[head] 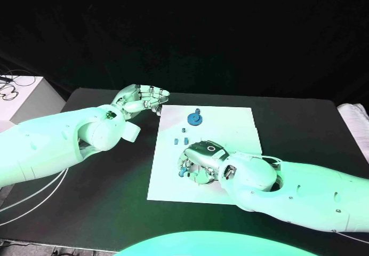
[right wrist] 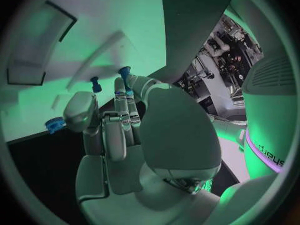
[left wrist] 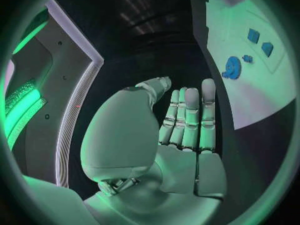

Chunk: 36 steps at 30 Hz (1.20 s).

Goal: Assemble the parts on the task board

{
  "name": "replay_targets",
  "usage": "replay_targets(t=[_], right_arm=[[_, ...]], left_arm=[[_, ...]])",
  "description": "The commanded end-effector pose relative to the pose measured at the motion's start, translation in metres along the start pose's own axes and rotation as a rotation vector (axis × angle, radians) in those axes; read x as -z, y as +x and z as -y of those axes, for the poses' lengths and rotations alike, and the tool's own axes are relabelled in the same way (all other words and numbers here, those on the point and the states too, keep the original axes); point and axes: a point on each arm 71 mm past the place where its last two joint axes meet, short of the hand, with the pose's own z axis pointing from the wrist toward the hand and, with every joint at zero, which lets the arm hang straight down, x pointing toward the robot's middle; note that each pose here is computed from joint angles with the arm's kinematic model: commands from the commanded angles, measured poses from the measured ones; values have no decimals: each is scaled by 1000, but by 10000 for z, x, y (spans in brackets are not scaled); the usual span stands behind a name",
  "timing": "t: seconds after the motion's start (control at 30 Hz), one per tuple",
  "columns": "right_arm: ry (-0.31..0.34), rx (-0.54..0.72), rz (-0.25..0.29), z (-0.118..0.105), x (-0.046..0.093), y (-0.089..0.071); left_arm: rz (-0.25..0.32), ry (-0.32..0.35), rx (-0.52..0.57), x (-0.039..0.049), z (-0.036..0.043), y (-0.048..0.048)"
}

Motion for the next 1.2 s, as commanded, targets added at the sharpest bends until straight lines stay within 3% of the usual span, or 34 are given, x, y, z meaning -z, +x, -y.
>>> replay_targets(t=[0.03,0.5,0.7,0.97,1.1,1.2], right_arm=[[-10,27,-14,-24,-3,36],[-22,10,20,-16,-5,31],[-18,-1,60,1,23,0],[-19,-48,154,38,133,-100],[21,-120,192,163,250,-215],[95,-213,196,355,354,-332]], left_arm=[[-16,4,11,-2,6,23],[-17,2,11,-3,4,24],[-16,1,11,-3,4,21],[-16,0,11,-6,0,18],[-17,-1,12,-5,-5,18],[-14,-4,14,6,-11,7]])
